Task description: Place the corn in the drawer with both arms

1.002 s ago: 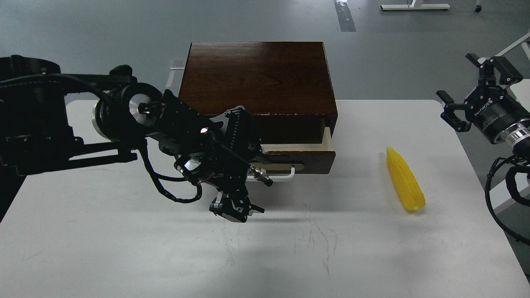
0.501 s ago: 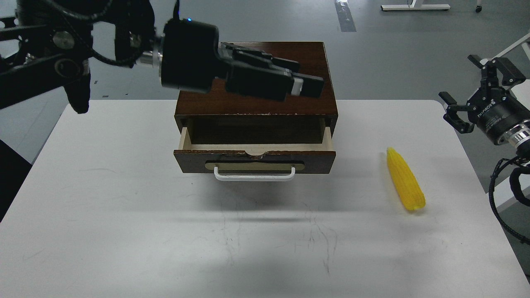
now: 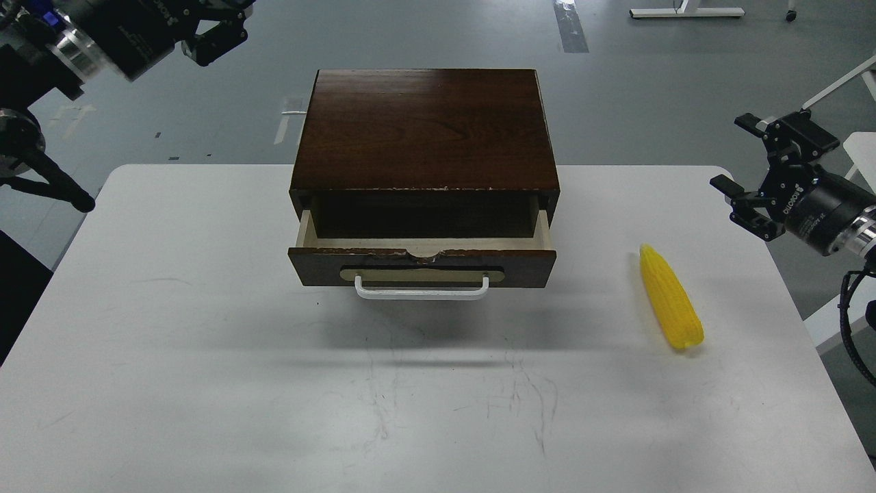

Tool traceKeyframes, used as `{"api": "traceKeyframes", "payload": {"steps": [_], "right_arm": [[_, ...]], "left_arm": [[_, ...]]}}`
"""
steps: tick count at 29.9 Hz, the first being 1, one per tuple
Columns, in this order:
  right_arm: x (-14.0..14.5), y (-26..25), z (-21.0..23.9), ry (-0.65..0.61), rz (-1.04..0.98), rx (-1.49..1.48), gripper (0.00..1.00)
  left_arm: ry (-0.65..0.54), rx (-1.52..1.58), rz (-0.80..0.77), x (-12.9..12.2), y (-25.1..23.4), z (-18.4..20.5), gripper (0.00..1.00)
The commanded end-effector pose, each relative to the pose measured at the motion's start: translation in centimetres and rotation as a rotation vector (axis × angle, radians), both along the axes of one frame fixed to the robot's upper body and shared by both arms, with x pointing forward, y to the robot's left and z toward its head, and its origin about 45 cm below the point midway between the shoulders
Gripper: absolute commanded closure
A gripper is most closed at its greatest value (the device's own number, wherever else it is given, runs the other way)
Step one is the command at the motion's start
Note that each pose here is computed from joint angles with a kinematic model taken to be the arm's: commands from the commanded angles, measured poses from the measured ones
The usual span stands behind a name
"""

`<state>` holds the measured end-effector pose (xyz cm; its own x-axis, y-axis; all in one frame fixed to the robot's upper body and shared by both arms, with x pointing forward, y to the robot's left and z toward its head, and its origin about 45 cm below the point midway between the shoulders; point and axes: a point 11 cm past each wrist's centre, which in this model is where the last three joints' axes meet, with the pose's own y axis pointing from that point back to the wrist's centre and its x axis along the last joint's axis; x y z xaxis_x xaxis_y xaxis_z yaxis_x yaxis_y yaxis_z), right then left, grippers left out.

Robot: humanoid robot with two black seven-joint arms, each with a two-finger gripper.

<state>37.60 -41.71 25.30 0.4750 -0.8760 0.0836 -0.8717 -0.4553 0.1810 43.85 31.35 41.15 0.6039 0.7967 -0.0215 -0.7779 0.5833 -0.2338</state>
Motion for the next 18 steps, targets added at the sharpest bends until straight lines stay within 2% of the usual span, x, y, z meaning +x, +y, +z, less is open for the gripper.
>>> {"api": "traceKeyframes", "payload": {"steps": [1,7,13,18], "right_arm": [[-0.7,-0.7,0.2,0.001,0.049,-0.114,0.0],[-2.0,-1.8,-0.2,0.015,0.159,-0.363,0.0],[-4.2,-3.8,-1.9,0.085,0.313,-0.674,0.0],[-5.4,-4.5,-3.7,0.136,0.405,-0.811,0.0]], "left_arm": [[0.077,-0.048,0.051,-0.4,2.1,-2.7,0.02],[0.201,-0.145,0.072,-0.9,3.6,-7.2,0.02],[0.263,-0.191,0.09,-1.2,4.3,-9.4,0.02],[0.273,-0.208,0.085,-1.3,3.8,-10.3,0.02]]}}
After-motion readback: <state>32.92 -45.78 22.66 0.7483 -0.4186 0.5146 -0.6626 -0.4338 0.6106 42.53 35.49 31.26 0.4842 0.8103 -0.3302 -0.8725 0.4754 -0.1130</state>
